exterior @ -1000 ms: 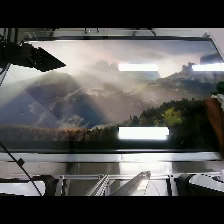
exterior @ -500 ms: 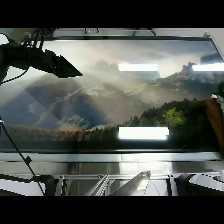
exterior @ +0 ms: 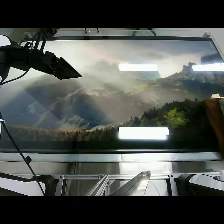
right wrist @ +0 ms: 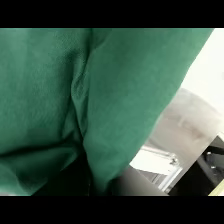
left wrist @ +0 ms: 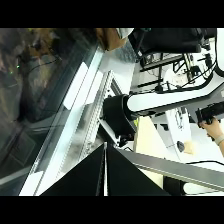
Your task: Fold the shirts.
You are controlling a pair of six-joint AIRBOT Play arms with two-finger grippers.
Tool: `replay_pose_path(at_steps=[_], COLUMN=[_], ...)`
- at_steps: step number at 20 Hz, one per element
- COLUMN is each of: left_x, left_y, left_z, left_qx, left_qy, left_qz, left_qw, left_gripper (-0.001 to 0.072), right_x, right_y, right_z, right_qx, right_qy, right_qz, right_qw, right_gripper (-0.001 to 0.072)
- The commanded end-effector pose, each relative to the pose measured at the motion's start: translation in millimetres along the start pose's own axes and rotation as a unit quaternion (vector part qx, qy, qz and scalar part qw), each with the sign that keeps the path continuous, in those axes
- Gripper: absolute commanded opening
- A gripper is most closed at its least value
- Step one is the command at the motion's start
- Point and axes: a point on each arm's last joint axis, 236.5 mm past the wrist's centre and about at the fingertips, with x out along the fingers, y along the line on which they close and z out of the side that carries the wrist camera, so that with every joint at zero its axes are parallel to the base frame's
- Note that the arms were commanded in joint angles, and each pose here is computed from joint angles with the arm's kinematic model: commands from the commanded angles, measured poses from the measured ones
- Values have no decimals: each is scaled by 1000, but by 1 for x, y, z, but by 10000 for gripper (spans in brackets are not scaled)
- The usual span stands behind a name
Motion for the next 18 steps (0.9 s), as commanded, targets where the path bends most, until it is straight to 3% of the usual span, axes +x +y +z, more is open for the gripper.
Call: replay_pose_path(at_steps=[1, 2, 3, 7, 8, 10, 13, 15, 18], left_x=[-6, -6, -5, -6, -8, -12, -36, -57, -84], left_y=[3, 3, 3, 2, 1, -3, -15, -31, -44], left_z=[0, 0, 0, 1, 2, 6, 23, 24, 12], left_qx=[-4, -4, -4, -4, -3, 5, 29, 47, 68], left_qy=[-5, -5, -5, -7, -10, -24, -82, -111, -130], left_qz=[2, 3, 3, 2, 1, 10, 49, 73, 135], left_qw=[1000, 1000, 1000, 1000, 1000, 1000, 995, 990, 980], left_gripper=[24, 24, 24, 24, 23, 23, 23, 23, 22], right_x=[19, 20, 19, 3, -7, -31, -88, -139, -203], right_y=[-7, -7, -7, -7, -3, 19, 88, 147, 237], right_z=[-3, -5, -7, -17, -17, -13, -2, -3, -54], right_qx=[-4, -4, -4, 4, 2, -13, -73, -128, -237], right_qy=[25, 30, 35, 52, 50, 30, -43, -105, -162], right_qz=[-24, -25, -26, -23, -16, 19, 130, 222, 340], right_qw=[999, 999, 999, 998, 999, 999, 988, 961, 896], right_gripper=[185, 450, 642, 657, 616, 328, 25, 25, 24])
